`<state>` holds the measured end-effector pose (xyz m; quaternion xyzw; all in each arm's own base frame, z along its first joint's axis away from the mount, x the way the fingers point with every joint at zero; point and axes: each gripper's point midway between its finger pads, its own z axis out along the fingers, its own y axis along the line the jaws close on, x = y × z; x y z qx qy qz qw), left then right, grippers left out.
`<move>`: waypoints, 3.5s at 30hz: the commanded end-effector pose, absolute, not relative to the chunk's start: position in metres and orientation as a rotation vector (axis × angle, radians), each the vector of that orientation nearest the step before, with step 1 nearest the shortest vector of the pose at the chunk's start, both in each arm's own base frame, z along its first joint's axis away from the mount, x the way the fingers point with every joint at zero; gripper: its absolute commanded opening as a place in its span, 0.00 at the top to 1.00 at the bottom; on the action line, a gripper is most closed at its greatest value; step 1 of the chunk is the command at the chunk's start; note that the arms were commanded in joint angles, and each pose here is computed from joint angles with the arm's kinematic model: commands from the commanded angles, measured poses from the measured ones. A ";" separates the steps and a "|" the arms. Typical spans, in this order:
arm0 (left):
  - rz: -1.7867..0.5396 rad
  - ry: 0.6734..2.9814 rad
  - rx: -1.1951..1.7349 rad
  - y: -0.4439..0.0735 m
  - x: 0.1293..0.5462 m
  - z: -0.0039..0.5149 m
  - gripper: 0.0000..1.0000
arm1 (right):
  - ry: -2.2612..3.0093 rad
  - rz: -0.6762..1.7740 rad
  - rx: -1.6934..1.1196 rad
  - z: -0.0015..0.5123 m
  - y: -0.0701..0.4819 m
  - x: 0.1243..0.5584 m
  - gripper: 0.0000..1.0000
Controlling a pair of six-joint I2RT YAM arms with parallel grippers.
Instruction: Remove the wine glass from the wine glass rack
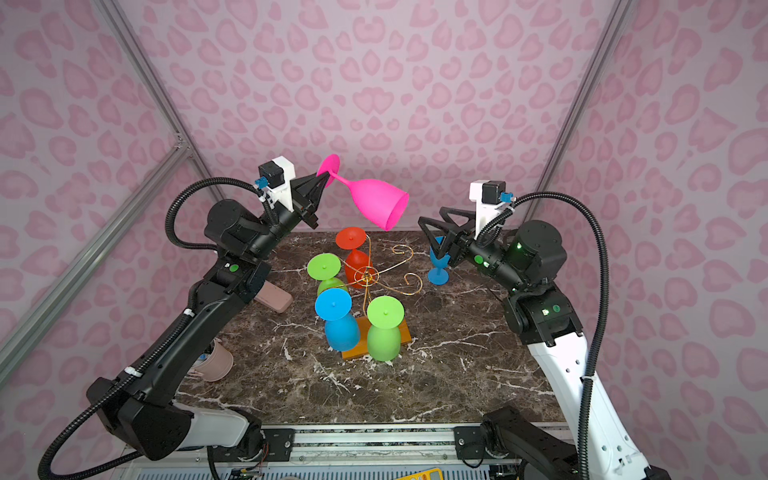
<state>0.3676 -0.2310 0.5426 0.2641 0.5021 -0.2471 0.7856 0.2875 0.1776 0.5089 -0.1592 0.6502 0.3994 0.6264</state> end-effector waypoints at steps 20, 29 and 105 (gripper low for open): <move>-0.652 1.053 0.538 -0.230 0.351 0.554 0.97 | 1.409 1.080 -0.429 0.525 0.245 0.331 0.70; -0.673 1.076 0.493 -0.225 0.351 0.552 0.89 | 1.411 1.064 -0.421 0.528 0.244 0.331 1.00; 0.012 1.377 -0.244 -0.007 0.335 0.406 0.03 | 2.789 -0.208 0.138 0.166 -0.041 0.474 1.00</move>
